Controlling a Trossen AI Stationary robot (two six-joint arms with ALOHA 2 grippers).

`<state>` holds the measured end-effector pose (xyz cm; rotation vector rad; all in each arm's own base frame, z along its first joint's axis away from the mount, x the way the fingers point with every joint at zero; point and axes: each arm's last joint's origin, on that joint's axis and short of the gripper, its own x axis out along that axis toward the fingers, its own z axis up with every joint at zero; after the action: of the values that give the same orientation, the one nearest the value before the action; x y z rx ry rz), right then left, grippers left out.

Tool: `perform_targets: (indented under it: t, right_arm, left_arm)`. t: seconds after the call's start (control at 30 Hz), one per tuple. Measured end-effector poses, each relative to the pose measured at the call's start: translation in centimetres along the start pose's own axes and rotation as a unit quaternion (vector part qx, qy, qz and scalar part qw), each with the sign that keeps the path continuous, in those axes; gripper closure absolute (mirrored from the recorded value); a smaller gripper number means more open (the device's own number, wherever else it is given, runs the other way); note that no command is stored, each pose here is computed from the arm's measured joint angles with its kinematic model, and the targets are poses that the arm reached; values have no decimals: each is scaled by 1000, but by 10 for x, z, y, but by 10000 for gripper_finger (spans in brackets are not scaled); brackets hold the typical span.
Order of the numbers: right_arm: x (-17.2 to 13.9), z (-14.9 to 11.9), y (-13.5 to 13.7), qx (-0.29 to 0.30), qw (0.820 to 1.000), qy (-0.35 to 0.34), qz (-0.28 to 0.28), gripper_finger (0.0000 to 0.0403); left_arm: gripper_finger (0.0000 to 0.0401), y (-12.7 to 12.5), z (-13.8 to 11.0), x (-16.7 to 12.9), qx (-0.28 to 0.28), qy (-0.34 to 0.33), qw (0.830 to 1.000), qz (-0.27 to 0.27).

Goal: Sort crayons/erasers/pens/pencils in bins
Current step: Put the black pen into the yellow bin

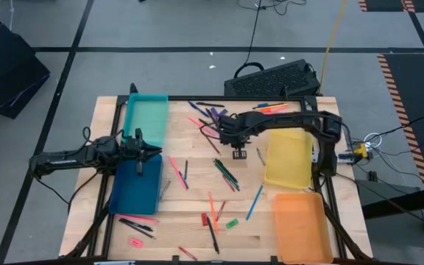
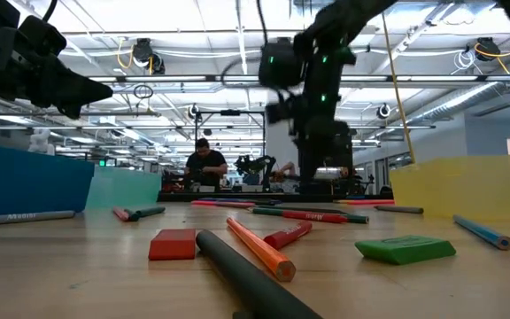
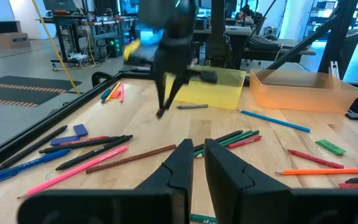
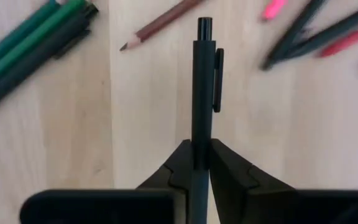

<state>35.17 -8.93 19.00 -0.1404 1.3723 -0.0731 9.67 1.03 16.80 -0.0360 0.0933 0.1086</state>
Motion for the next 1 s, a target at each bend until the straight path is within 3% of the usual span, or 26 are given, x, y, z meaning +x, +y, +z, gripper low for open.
perform_targets:
  t: [0.13, 0.23, 0.47, 0.63, 0.77, 0.87, 1.0]
  right_arm:
    - [-45, -1, 20, 23, 999, -48, -8, 369]
    - [-77, -12, 34, 74, 995, -68, -1, 369]
    - [-117, -73, 64, 240, 969, -49, 18, 369]
    - [-113, -125, 75, 374, 927, -13, -12, 371]
    - [-90, -159, 75, 489, 871, 26, -38, 370]
    - [-67, -176, 76, 531, 844, 66, -40, 367]
    - [-40, -189, 74, 555, 827, 80, -48, 366]
  left_arm:
    - [357, 0, 0, 0, 0, 0, 1000, 0]
    - [357, 0, 0, 0, 0, 0, 1000, 0]
    - [357, 0, 0, 0, 0, 0, 1000, 0]
    - [357, 0, 0, 0, 0, 0, 1000, 0]
    - [357, 0, 0, 0, 0, 0, 1000, 0]
    - [357, 0, 0, 0, 0, 0, 1000, 0]
    - [357, 0, 0, 0, 0, 0, 1000, 0]
